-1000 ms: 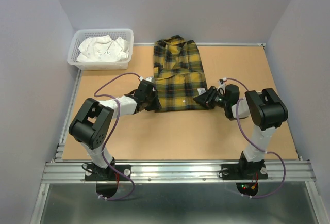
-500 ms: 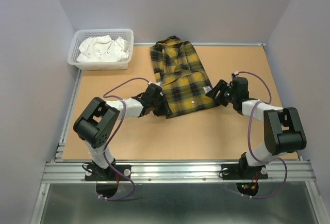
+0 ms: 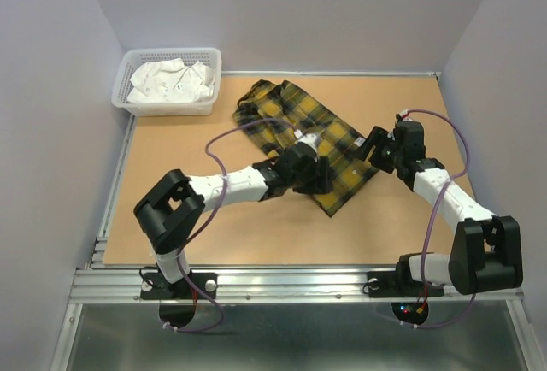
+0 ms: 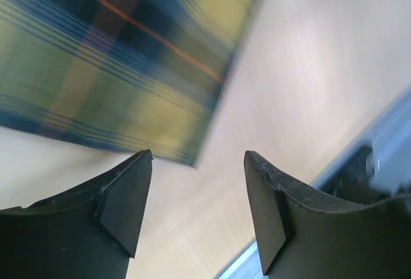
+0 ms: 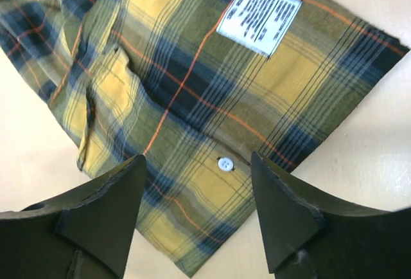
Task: Fold and stack the long sleeve shirts
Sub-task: Fold the shirt
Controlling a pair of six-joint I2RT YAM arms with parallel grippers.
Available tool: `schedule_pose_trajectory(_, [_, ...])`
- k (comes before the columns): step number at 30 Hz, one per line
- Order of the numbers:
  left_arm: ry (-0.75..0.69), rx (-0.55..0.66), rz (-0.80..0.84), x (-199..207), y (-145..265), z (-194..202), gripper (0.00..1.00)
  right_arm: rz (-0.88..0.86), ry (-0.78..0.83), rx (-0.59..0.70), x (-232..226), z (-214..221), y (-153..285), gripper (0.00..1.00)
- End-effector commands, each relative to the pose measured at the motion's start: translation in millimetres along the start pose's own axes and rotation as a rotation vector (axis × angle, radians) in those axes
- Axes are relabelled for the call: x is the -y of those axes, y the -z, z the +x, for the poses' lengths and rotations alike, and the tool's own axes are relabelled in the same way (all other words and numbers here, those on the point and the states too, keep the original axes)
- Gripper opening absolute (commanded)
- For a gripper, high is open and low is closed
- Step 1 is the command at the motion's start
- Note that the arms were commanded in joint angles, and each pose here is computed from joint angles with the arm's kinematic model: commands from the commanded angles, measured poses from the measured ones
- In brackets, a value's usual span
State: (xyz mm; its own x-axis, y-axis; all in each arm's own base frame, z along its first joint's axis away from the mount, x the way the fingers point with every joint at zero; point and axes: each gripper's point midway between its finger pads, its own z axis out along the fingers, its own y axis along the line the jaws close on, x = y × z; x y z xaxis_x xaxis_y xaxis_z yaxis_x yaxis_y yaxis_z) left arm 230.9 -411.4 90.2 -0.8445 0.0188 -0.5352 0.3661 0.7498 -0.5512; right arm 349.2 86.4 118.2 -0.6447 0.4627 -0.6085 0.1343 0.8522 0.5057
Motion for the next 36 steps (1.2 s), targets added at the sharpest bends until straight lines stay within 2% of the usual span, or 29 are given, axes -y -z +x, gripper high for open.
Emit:
schedule_pose_trajectory(1, [0.026, 0.265, -0.209, -67, 41, -109, 0.71, -0.102, 0.084, 0.027, -34, -21, 15, 0.66])
schedule_pose_trajectory(4, [0.038, 0.287, -0.301, -107, 46, -136, 0.71, -0.153, 0.137, -0.006, -52, -13, 12, 0.60])
schedule_pose_trajectory(6, [0.037, 0.334, -0.364, -134, 53, -165, 0.71, -0.185, 0.181, -0.040, -70, -4, 6, 0.53])
schedule_pose_trajectory(11, [0.035, 0.361, -0.497, -193, 41, -210, 0.69, -0.204, 0.276, -0.101, -103, 18, -17, 0.50])
schedule_pose_trajectory(13, [0.047, 0.330, -0.526, -214, 25, -209, 0.69, -0.211, 0.298, -0.118, -110, 24, -23, 0.50])
schedule_pose_trajectory(18, [0.052, 0.286, -0.562, -240, 2, -212, 0.69, -0.216, 0.387, -0.201, -123, 56, -44, 0.51])
schedule_pose_trajectory(22, [0.082, 0.227, -0.578, -258, -14, -191, 0.69, -0.198, 0.427, -0.276, -123, 86, -61, 0.51])
schedule_pose_trajectory(27, [0.210, 0.131, -0.630, -283, -9, -142, 0.68, -0.148, 0.445, -0.356, -102, 115, -65, 0.51])
schedule_pose_trajectory(28, [0.233, 0.126, -0.635, -283, -3, -137, 0.68, -0.135, 0.449, -0.364, -97, 118, -65, 0.51])
schedule_pose_trajectory(29, [0.277, 0.087, -0.659, -291, 2, -114, 0.66, -0.105, 0.463, -0.378, -86, 124, -64, 0.51])
schedule_pose_trajectory(32, [0.335, 0.082, -0.664, -289, 24, -95, 0.66, -0.044, 0.489, -0.396, -67, 129, -59, 0.52])
schedule_pose_trajectory(33, [0.359, 0.045, -0.672, -293, 30, -70, 0.66, -0.033, 0.507, -0.398, -62, 130, -58, 0.52])
schedule_pose_trajectory(34, [0.381, 0.070, -0.650, -284, 40, -70, 0.66, -0.010, 0.520, -0.404, -55, 131, -56, 0.52])
schedule_pose_trajectory(35, [0.405, 0.035, -0.646, -287, 45, -43, 0.66, -0.004, 0.536, -0.406, -52, 132, -56, 0.52])
schedule_pose_trajectory(36, [0.435, 0.036, -0.640, -285, 50, -34, 0.66, 0.000, 0.544, -0.405, -51, 130, -56, 0.52])
